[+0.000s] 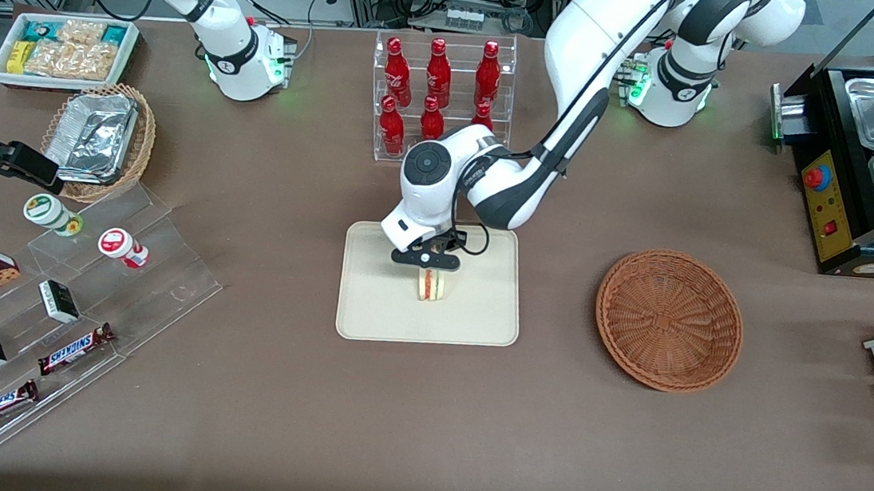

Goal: Place sandwich from basket to tray
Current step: 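Lower the sandwich onto the tray and open the left gripper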

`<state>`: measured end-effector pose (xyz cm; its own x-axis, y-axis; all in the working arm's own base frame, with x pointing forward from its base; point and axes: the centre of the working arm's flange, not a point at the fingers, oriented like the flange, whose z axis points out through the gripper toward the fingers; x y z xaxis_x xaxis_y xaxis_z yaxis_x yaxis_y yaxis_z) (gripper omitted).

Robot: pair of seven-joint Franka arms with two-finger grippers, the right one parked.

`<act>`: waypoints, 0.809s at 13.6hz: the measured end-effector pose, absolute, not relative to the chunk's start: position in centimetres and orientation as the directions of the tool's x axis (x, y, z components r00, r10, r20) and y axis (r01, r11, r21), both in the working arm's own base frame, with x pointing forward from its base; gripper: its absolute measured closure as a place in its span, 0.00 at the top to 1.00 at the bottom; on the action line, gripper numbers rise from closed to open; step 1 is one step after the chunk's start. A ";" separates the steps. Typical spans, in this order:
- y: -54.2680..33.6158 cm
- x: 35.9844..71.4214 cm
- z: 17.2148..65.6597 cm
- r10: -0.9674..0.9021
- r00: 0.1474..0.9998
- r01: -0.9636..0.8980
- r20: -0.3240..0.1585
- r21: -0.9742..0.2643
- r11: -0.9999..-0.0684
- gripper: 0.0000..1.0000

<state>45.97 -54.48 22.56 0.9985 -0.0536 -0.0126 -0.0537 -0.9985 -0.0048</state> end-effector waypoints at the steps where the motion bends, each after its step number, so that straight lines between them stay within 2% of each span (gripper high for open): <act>1: -54.5 46.0 22.6 -0.053 0.999 -0.054 -0.011 -0.003 -0.999 0.19; 2: -54.5 46.0 22.6 -0.054 0.999 -0.054 -0.011 -0.003 -0.999 0.20; 3: -54.5 46.0 22.7 -0.053 0.999 -0.054 -0.010 -0.003 -0.999 0.25; 7: -54.5 46.9 23.7 -0.045 0.999 -0.045 0.010 0.010 -0.999 0.66; 10: -54.3 48.4 27.1 -0.025 0.999 -0.027 0.048 0.039 -0.999 0.97; 11: -53.7 49.1 28.9 -0.011 0.998 -0.014 0.060 0.047 -0.999 1.00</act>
